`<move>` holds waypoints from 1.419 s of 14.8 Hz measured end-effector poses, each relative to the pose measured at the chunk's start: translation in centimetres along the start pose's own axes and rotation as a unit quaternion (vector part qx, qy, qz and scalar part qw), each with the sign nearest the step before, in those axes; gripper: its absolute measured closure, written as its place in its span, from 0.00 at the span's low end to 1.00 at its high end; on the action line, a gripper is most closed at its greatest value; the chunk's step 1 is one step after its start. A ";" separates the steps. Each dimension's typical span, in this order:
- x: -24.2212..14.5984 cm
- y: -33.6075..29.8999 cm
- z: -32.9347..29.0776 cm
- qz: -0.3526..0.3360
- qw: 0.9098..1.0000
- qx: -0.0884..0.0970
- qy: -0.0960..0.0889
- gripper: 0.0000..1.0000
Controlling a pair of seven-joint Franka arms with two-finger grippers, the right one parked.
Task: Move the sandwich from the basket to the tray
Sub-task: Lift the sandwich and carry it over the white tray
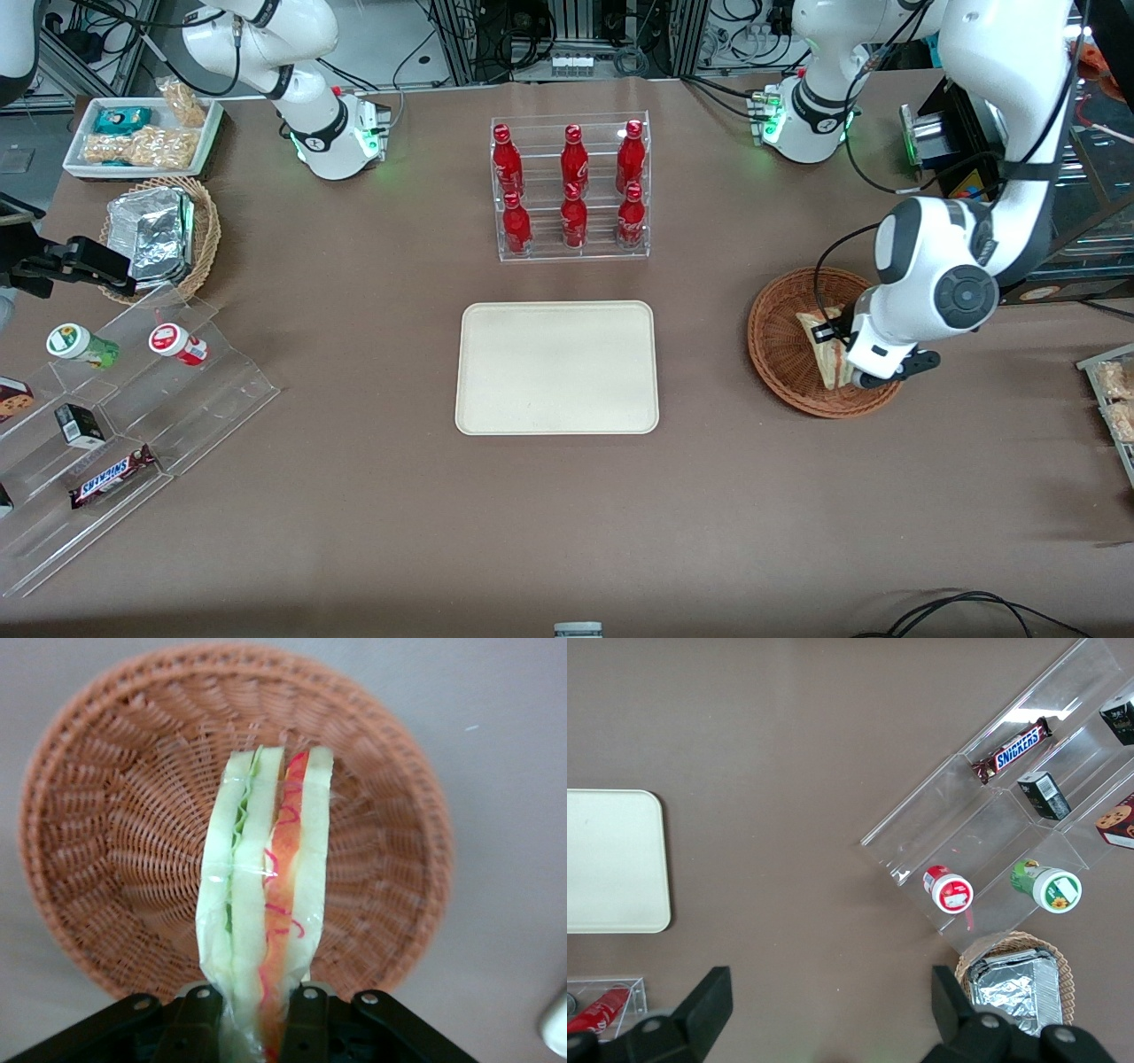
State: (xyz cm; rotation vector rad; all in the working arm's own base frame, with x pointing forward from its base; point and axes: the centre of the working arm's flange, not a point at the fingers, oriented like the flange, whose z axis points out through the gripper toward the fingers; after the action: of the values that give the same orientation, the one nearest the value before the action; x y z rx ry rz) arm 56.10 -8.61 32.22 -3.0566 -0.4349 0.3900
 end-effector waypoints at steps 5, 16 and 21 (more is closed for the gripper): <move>-5.3 13.4 -5.6 0.116 0.993 0.003 0.030 0.84; -12.3 40.1 10.4 0.121 0.989 -0.004 0.080 0.85; -12.3 42.2 10.7 0.119 0.988 -0.010 0.095 0.61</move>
State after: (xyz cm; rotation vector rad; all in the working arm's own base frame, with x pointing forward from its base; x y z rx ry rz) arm 53.39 -52.59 22.13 -3.1336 -0.0658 0.0981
